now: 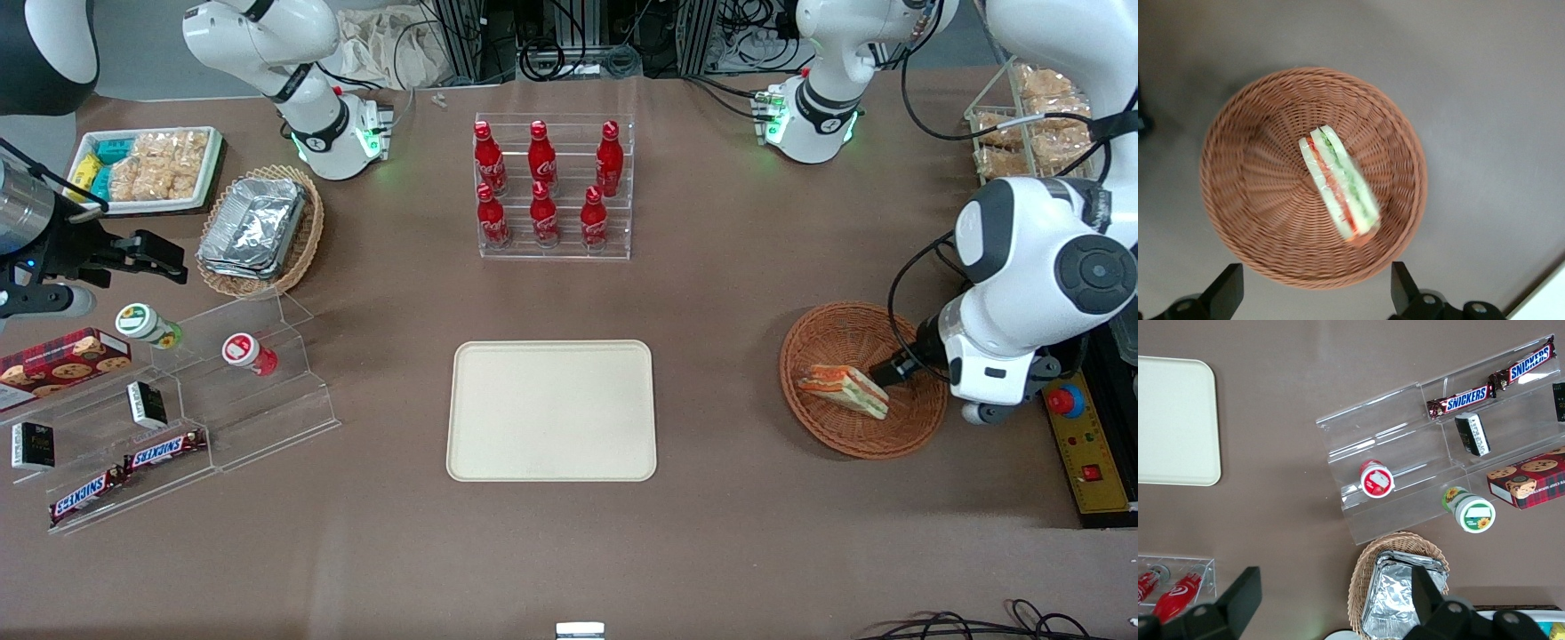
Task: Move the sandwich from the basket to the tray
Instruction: 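Lower the open left gripper around the sandwich and close it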
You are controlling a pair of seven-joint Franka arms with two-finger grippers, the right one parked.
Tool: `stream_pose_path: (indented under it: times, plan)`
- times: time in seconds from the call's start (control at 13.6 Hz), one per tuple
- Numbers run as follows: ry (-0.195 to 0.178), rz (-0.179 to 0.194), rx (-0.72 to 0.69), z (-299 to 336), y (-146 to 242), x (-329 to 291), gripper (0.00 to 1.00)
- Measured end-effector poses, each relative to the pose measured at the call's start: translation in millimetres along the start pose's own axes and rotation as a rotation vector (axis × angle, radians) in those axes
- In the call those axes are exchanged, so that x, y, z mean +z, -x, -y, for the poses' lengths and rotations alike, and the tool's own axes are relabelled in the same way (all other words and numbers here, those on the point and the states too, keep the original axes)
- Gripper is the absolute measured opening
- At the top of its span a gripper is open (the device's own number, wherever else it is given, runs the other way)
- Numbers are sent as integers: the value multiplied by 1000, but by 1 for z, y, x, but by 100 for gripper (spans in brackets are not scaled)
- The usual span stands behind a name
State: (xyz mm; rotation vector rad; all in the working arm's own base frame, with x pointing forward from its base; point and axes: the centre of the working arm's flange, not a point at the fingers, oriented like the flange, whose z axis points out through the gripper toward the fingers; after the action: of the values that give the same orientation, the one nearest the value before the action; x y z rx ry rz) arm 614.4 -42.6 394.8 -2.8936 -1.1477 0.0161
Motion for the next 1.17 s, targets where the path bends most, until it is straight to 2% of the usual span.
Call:
stream_pose_path:
  times: [0.15, 0.29, 0.51, 1.17]
  plan:
    - [3, -2, -212, 1, 2, 14, 100]
    - [-7, 6, -318, 1, 2, 28, 100]
    - [26, -8, -440, -1, 2, 58, 100]
    - [29, 2, -462, -3, 10, 118, 99]
